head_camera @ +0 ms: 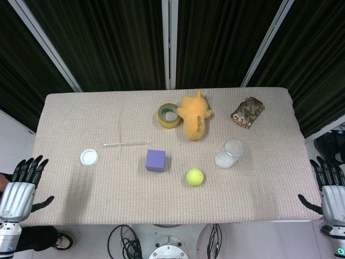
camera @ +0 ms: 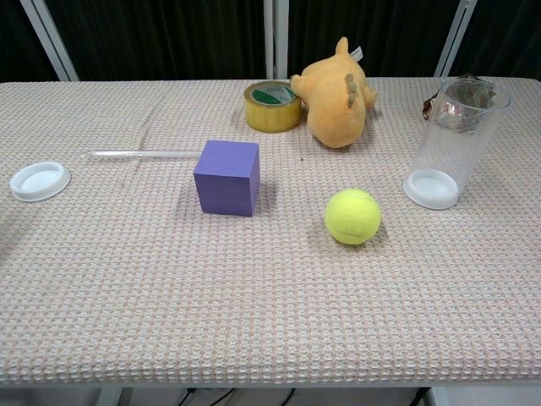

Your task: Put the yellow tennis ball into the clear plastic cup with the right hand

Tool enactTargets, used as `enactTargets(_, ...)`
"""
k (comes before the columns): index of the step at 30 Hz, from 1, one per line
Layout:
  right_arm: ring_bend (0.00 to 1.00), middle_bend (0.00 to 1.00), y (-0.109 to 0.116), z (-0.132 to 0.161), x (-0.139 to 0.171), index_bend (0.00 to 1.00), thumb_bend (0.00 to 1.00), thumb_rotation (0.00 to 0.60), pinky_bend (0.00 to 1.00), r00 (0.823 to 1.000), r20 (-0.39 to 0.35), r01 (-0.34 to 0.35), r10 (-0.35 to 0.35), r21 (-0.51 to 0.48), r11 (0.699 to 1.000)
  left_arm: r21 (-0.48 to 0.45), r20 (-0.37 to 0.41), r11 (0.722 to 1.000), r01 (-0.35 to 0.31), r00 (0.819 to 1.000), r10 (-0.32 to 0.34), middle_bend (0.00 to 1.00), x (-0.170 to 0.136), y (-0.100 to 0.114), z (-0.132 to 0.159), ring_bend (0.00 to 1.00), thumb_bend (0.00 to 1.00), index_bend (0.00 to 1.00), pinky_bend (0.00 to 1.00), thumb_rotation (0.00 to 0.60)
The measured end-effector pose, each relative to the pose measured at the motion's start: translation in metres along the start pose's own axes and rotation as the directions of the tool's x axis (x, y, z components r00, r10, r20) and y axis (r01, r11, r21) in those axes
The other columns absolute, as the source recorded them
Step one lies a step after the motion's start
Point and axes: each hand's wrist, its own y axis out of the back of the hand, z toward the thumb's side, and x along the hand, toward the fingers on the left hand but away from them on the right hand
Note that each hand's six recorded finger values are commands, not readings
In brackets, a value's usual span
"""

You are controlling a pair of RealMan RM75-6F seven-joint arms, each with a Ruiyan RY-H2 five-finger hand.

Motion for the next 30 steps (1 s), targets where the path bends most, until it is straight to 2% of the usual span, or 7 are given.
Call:
enactTargets(11, 0.0, 0.0, 0.001, 0.009, -0.002, 0.0, 0.09, 0.6, 0.0, 1.0, -0.027, 0.0, 0.0, -0.008, 1.0, -0.003, 0.001, 1.0, 0.001, 1.0, -0.001, 0.0, 0.0, 0.0, -0.001, 0.0, 0.06, 0.0, 0.0, 0.6)
enactTargets(16, 0.0, 0.0, 0.003, 0.03, -0.012, 0.0, 0.09, 0.6, 0.0, 0.996, -0.088, 0.0, -0.001, -0.007, 1.0, -0.015, 0.002, 1.0, -0.005, 1.0, 0.005, 0.0, 0.002, 0.002, -0.002, 0.0, 0.06, 0.0, 0.0, 0.6)
enactTargets(19, 0.0, 0.0, 0.007, 0.052, -0.02, 0.0, 0.1, 0.6, 0.0, 0.988, -0.153, 0.007, -0.006, 0.007, 1.0, -0.012, 0.007, 1.0, -0.001, 1.0, 0.001, 0.0, 0.002, 0.0, -0.001, 0.0, 0.06, 0.0, 0.0, 0.6)
enactTargets(23, 0.0, 0.0, 0.018, 0.093, -0.035, 0.0, 0.1, 0.6, 0.0, 0.965, -0.262, 0.024, -0.014, 0.035, 0.999, -0.008, 0.011, 1.0, 0.001, 1.0, -0.001, 0.0, 0.002, 0.0, 0.002, 0.0, 0.06, 0.0, 0.0, 0.6)
enactTargets(26, 0.0, 0.0, 0.022, 0.13, -0.047, 0.0, 0.1, 0.6, 0.0, 0.936, -0.351, 0.012, 0.011, 0.061, 0.998, -0.002, 0.017, 1.0, -0.003, 1.0, 0.003, 0.0, 0.001, 0.002, 0.004, 0.0, 0.06, 0.0, 0.0, 0.6)
enactTargets(29, 0.0, 0.0, 0.018, 0.166, -0.058, 0.0, 0.1, 0.6, 0.0, 0.899, -0.432, -0.023, 0.066, 0.104, 0.994, 0.003, 0.016, 1.0, -0.002, 1.0, 0.002, 0.0, -0.001, 0.001, 0.005, 0.0, 0.06, 0.0, 0.0, 0.6)
enactTargets(30, 0.0, 0.0, 0.015, 0.181, -0.061, 0.0, 0.1, 0.6, 0.0, 0.882, -0.462, -0.037, 0.094, 0.13, 0.991, -0.001, 0.012, 1.0, -0.001, 1.0, 0.001, 0.0, -0.003, 0.0, 0.005, 0.0, 0.06, 0.0, 0.0, 0.6)
